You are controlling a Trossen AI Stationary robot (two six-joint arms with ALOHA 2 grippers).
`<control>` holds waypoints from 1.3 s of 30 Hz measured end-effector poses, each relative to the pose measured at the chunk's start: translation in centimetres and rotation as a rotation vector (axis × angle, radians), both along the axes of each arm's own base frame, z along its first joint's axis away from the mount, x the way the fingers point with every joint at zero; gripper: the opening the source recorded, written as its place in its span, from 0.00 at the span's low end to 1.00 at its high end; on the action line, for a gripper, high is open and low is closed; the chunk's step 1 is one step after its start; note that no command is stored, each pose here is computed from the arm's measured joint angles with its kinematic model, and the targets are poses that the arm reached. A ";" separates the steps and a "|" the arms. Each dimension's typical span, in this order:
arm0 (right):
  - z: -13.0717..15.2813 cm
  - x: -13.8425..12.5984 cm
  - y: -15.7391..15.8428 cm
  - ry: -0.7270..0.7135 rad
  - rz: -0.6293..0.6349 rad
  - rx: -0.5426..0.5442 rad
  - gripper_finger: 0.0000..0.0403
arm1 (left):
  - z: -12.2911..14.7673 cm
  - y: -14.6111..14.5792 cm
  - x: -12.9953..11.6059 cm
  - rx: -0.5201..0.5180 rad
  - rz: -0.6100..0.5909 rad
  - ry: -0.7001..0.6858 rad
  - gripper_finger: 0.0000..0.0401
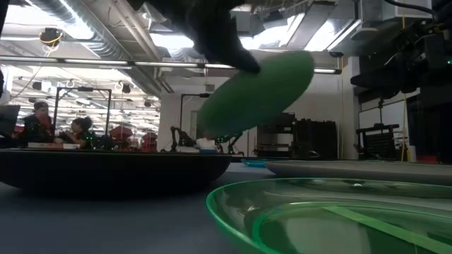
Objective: Stack plastic plates
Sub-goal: Stack the green plate on top of the gray plate
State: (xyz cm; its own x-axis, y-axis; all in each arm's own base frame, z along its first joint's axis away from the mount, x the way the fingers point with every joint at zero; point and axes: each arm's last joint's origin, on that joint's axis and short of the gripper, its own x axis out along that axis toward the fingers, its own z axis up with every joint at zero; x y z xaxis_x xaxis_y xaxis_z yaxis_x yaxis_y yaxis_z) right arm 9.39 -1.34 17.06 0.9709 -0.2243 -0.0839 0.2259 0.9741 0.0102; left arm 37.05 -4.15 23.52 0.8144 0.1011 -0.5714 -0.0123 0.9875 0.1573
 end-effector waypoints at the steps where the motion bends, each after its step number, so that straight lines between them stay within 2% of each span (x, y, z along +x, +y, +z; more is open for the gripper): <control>1: 0.0 0.0 0.0 -0.002 -0.001 0.000 0.00 | 0.0 -0.3 0.1 -0.007 -0.014 -0.013 0.00; 11: 0.1 0.0 0.0 -0.018 -0.013 -0.003 0.00 | -2.6 -3.7 2.6 -0.091 -0.211 -0.149 0.00; 17: 0.1 -0.1 -0.3 -0.017 -0.123 -0.012 0.00 | -3.6 -4.9 3.2 -0.117 -0.270 -0.180 0.00; 21: 0.2 -0.2 -0.5 -0.018 -0.194 -0.017 0.00 | -4.4 -5.2 3.5 -0.124 -0.287 -0.178 0.00; 26: 0.2 -0.2 -0.5 -0.016 -0.199 -0.017 0.00 | -5.9 -5.4 4.2 -0.130 -0.304 -0.199 0.01; 30: 0.2 -0.2 -0.5 -0.016 -0.200 -0.017 0.00 | -6.9 -5.5 4.5 -0.131 -0.308 -0.196 0.05; 39: 0.2 -0.2 -0.5 -0.014 -0.199 -0.017 0.00 | -6.9 -5.4 4.5 -0.135 -0.301 -0.191 0.13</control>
State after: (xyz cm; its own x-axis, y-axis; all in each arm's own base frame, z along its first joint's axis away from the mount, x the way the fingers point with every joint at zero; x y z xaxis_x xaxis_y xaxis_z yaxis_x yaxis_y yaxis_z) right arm 9.22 -1.89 17.23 0.9082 -0.4134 -0.0652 0.4142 0.9102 -0.0014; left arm 41.52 -9.59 16.58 0.8894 -0.2245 -0.3983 0.2647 0.9631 0.0481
